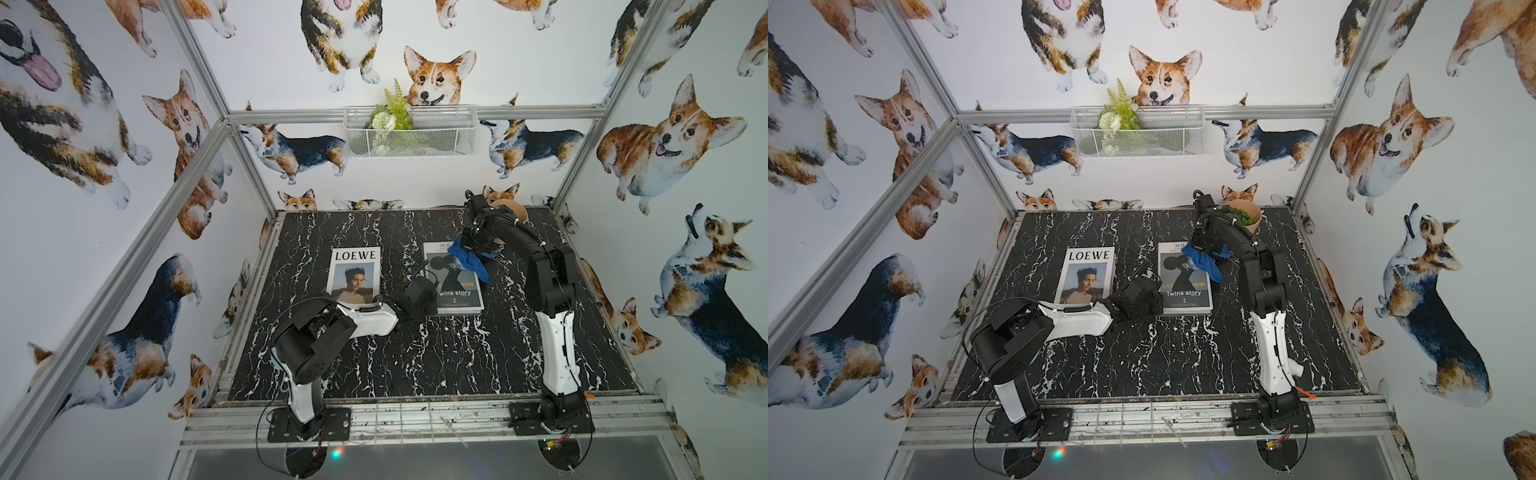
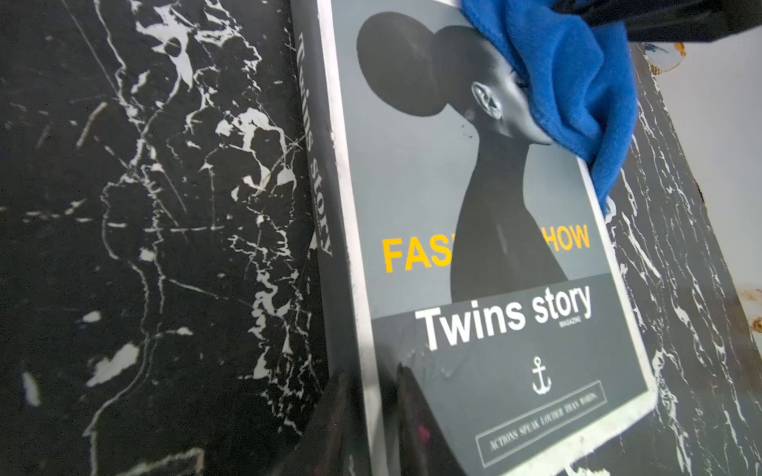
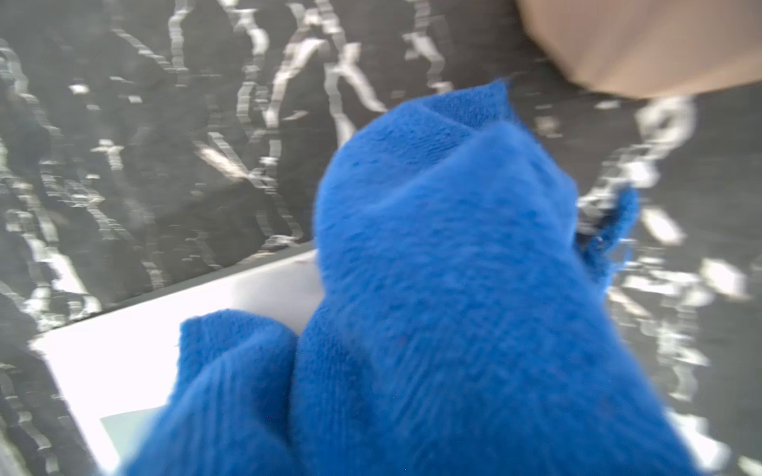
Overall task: Wipe the cover of the book
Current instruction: Wipe the dirt from the cover of the book.
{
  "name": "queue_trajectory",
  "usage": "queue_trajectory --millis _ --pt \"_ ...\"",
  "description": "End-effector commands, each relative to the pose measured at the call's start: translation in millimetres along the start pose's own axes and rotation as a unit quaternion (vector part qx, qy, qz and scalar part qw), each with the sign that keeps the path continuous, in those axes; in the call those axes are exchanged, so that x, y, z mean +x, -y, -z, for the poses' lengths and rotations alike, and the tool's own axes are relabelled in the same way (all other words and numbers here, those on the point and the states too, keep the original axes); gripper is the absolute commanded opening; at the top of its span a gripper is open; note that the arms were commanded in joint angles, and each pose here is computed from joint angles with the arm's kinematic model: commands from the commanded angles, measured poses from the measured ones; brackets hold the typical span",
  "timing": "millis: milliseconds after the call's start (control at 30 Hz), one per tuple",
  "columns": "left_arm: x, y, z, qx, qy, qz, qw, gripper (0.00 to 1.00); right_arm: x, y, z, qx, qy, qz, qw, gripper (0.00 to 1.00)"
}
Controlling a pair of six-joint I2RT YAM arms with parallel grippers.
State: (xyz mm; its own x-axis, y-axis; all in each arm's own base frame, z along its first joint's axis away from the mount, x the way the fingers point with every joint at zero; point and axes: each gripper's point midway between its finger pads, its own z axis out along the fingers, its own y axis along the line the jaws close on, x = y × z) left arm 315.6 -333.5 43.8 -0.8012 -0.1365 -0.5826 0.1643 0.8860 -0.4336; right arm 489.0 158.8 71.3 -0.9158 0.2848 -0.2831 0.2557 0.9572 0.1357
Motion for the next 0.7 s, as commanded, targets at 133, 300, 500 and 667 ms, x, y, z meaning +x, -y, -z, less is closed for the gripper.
queue_trajectory --millis 133,300,500,667 --pt "46.4 -39.6 3.1 -0.073 -0.091 -0.017 0.993 0.24 34.0 -23.9 -14.2 -0.002 -0.026 0.020 0.999 0.00" --pt "46.3 -38.9 2.4 -0.072 -0.091 -0.016 0.993 0.24 61.8 -63.1 -21.4 -0.025 -0.041 0.038 0.998 0.00" --pt "42.7 -35.9 2.7 -0.070 -0.087 -0.015 0.994 0.24 72.5 -73.1 -16.4 -0.025 -0.039 0.050 0.998 0.00" --pt "43.5 -34.9 0.8 -0.068 -0.088 -0.012 0.994 0.24 62.7 -34.8 -5.2 0.001 -0.030 0.040 0.999 0.00"
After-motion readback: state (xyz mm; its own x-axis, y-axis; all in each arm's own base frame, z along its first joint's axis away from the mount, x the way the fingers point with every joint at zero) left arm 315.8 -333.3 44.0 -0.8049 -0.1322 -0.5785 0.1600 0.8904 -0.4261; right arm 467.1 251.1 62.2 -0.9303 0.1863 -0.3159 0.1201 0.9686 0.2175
